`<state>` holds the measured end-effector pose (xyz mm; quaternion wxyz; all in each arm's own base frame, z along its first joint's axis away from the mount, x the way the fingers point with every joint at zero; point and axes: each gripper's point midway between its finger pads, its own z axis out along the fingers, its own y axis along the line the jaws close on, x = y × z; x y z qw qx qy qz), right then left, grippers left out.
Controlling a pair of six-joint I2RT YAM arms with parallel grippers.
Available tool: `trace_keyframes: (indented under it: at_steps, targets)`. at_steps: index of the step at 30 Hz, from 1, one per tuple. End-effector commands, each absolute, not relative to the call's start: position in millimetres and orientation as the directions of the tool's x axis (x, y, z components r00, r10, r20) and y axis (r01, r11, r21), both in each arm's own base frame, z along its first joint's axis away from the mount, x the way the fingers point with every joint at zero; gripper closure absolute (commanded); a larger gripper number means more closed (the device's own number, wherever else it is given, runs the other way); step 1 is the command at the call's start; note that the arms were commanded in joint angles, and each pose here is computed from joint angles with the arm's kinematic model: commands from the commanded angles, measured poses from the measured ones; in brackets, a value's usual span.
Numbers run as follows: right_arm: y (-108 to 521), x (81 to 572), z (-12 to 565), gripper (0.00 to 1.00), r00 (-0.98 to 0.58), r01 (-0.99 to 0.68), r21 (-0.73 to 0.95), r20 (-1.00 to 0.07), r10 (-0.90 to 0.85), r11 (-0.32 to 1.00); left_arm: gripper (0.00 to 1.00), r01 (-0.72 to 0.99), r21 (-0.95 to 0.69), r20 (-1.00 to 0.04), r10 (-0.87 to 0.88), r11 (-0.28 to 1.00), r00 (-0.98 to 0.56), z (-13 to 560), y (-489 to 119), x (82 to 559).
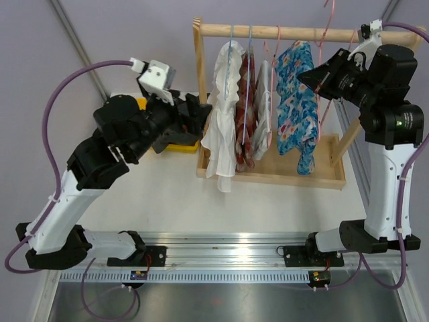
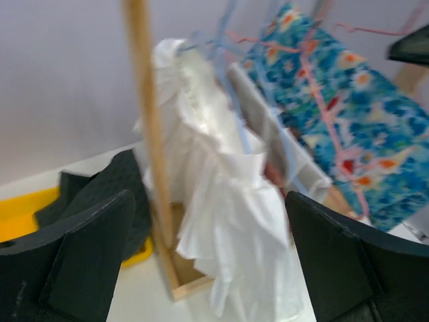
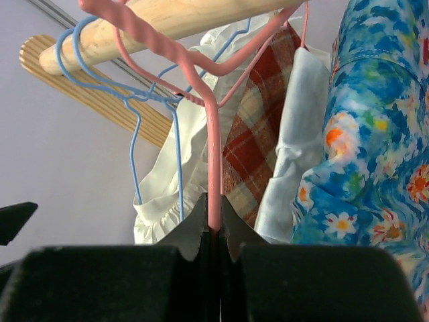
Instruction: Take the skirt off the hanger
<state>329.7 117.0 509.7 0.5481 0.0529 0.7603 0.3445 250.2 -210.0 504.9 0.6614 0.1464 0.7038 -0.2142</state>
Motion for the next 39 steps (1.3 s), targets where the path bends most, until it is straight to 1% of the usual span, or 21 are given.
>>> trace_keyframes:
  at_steps: [1, 2, 4, 5, 7, 8, 12, 15, 20, 23, 25, 27, 28, 29, 30, 31, 37, 39]
  targets:
    - [115.0, 291.0, 554.2, 1.00, -0.264, -0.396, 0.528, -0.849, 0.458, 0.751, 0.01, 0.686, -0.058, -0.998, -0.061, 0.726, -0.021, 518.8, -274.0, 228.6]
    - [115.3, 286.9, 552.5, 1.00, -0.270, -0.395, 0.533, -0.846, 0.460, 0.748, 0.01, 0.774, -0.051, -0.998, -0.058, 0.631, -0.018, 516.2, -301.3, 207.8]
    - [116.4, 269.3, 557.6, 1.00, -0.268, -0.410, 0.541, -0.841, 0.469, 0.734, 0.01, 0.842, -0.045, -0.996, -0.084, 0.538, 0.001, 514.4, -334.6, 194.5]
    - [117.9, 264.1, 558.6, 1.00, -0.272, -0.419, 0.543, -0.839, 0.470, 0.728, 0.01, 0.893, -0.039, -0.999, -0.051, 0.449, -0.018, 493.2, -362.1, 179.2]
    - [119.1, 248.8, 561.9, 1.00, -0.277, -0.430, 0.552, -0.834, 0.477, 0.715, 0.01, 0.933, -0.030, -0.998, -0.062, 0.359, -0.008, 485.6, -391.1, 162.2]
    - [119.0, 240.5, 564.9, 1.00, -0.271, -0.439, 0.551, -0.834, 0.480, 0.710, 0.01, 0.948, -0.028, -0.999, -0.028, 0.318, -0.020, 465.7, -412.5, 152.2]
    - [123.2, 220.3, 565.5, 1.00, -0.297, -0.458, 0.568, -0.823, 0.484, 0.684, 0.01, 0.958, -0.050, -0.998, -0.036, 0.282, -0.041, 445.8, -452.9, 142.5]
    - [126.7, 208.8, 564.7, 1.00, -0.311, -0.475, 0.582, -0.813, 0.493, 0.660, 0.01, 0.970, -0.060, -0.998, -0.045, 0.236, -0.050, 441.7, -477.8, 130.4]
    - [127.6, 201.0, 558.7, 1.00, -0.326, -0.475, 0.589, -0.808, 0.492, 0.653, 0.01, 0.975, -0.063, -0.997, -0.047, 0.215, -0.054, 437.1, -499.3, 119.2]
    - [127.9, 198.0, 558.1, 1.00, -0.327, -0.478, 0.590, -0.807, 0.492, 0.651, 0.01, 0.966, -0.066, -0.997, -0.055, 0.249, -0.054, 436.9, -504.3, 123.0]
    - [128.0, 197.4, 557.6, 1.00, -0.329, -0.478, 0.591, -0.807, 0.491, 0.650, 0.14, 0.961, -0.069, -0.997, -0.054, 0.267, -0.056, 435.3, -506.7, 125.7]
    - [127.9, 196.1, 558.5, 1.00, -0.325, -0.481, 0.589, -0.808, 0.492, 0.650, 0.35, 0.957, -0.068, -0.997, -0.058, 0.283, -0.054, 435.3, -508.1, 128.1]
    - [127.8, 197.3, 557.8, 1.00, -0.327, -0.478, 0.590, -0.807, 0.492, 0.651, 0.73, 0.949, -0.069, -0.997, -0.059, 0.307, -0.054, 435.6, -507.4, 130.9]
    - [127.4, 196.6, 558.8, 1.00, -0.322, -0.479, 0.588, -0.808, 0.493, 0.651, 0.87, 0.944, -0.071, -0.997, -0.059, 0.323, -0.055, 435.5, -506.9, 133.2]
    - [127.6, 197.6, 558.1, 1.00, -0.324, -0.478, 0.588, -0.808, 0.492, 0.652, 0.97, 0.937, -0.077, -0.997, -0.052, 0.341, -0.063, 433.6, -505.3, 135.9]
    - [127.6, 196.9, 558.7, 1.00, -0.322, -0.479, 0.588, -0.808, 0.493, 0.651, 1.00, 0.930, -0.077, -0.997, -0.051, 0.360, -0.063, 433.2, -503.7, 138.0]
    - [125.4, 202.3, 561.3, 1.00, -0.306, -0.475, 0.577, -0.816, 0.490, 0.664, 1.00, 0.914, -0.088, -0.995, 0.006, 0.396, -0.099, 408.5, -486.3, 128.2]
    - [122.9, 203.8, 562.2, 1.00, -0.294, -0.466, 0.568, -0.823, 0.486, 0.679, 1.00, 0.910, -0.094, -0.991, 0.045, 0.404, -0.123, 384.7, -474.4, 119.3]
